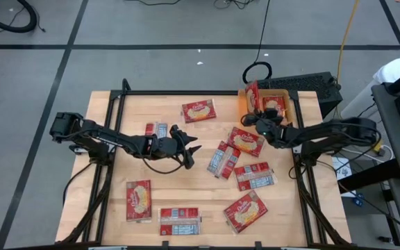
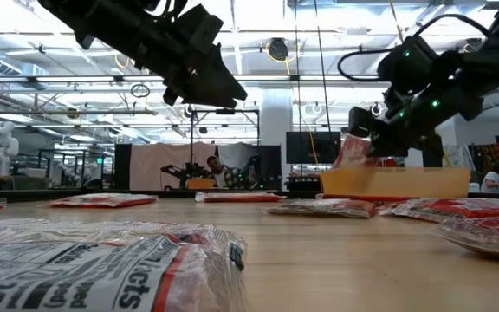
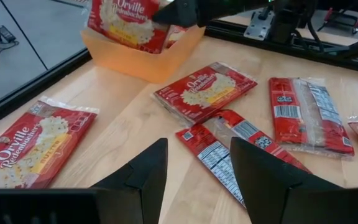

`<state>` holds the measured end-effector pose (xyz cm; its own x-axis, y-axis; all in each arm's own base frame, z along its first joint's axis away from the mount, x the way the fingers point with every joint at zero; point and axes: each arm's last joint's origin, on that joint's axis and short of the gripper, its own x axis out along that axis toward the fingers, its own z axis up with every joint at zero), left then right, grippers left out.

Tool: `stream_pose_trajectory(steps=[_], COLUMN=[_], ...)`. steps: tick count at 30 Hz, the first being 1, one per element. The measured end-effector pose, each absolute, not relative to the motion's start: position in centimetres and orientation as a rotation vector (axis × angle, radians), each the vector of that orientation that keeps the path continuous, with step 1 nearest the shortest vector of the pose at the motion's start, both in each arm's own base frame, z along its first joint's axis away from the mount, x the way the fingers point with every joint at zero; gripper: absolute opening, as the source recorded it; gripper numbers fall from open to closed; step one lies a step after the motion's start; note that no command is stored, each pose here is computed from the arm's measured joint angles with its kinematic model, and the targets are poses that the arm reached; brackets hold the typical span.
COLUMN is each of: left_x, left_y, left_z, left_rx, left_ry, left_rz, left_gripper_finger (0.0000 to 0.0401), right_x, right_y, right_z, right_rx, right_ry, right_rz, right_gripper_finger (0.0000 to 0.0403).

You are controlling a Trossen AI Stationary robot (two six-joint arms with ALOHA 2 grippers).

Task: Sort popcorn bags into baskets
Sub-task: Put the red popcorn bag into the orange bin

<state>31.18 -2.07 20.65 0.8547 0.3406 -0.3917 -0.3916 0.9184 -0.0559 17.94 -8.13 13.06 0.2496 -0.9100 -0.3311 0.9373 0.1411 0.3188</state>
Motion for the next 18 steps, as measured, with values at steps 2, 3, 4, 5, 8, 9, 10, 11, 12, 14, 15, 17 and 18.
stream_pose_trajectory(steps=[2,3,4,5,8,9,10,11,12,14,15,17,18], left_x=[31.16,31.16,31.15,31.14,31.12,31.11,31.11,31.10,31.10,31.09,31.09,31.09,31.09], left_y=[-2.18,-2.26,-2.31,-2.39,-2.60,-2.70,-2.72,-2.74,-2.79,-2.86,-2.86,-2.86,-2.86], left_z=[20.63,20.63,20.63,20.61,20.61,20.61,20.61,20.60,20.60,20.60,20.60,20.60,20.61], left_rx=[-0.130,-0.129,-0.129,-0.127,-0.123,-0.123,-0.123,-0.122,-0.122,-0.122,-0.122,-0.124,-0.126], left_ry=[0.389,0.390,0.390,0.392,0.393,0.393,0.394,0.394,0.394,0.394,0.394,0.394,0.393], left_rz=[0.382,0.379,0.377,0.375,0.368,0.365,0.364,0.363,0.362,0.360,0.360,0.361,0.361], left_gripper_finger=[0.0177,0.0177,0.0177,0.0177,0.0177,0.0177,0.0177,0.0177,0.0177,0.0177,0.0177,0.0177,0.0177], right_x=[18.05,18.13,18.18,18.20,18.33,18.39,18.47,18.56,18.64,18.70,18.73,18.76,18.77], right_y=[-8.17,-8.19,-8.21,-8.21,-8.13,-8.04,-7.99,-7.93,-7.86,-7.76,-7.70,-7.60,-7.59], right_z=[12.85,12.79,12.71,12.62,12.63,12.67,12.74,12.83,12.90,12.94,12.94,12.95,12.95], right_rx=[0.520,0.522,0.525,0.532,0.559,0.560,0.562,0.566,0.569,0.570,0.570,0.570,0.571], right_ry=[0.060,0.055,0.055,0.056,0.047,0.043,0.035,0.026,0.018,0.014,0.014,0.013,0.013], right_rz=[-1.337,-1.336,-1.336,-1.333,-1.313,-1.307,-1.299,-1.290,-1.283,-1.276,-1.273,-1.271,-1.270], right_gripper_finger=[0.0014,0.0014,0.0014,0.0014,0.0014,0.0014,0.0014,0.0014,0.0014,0.0013,0.0013,0.0013,0.0013])
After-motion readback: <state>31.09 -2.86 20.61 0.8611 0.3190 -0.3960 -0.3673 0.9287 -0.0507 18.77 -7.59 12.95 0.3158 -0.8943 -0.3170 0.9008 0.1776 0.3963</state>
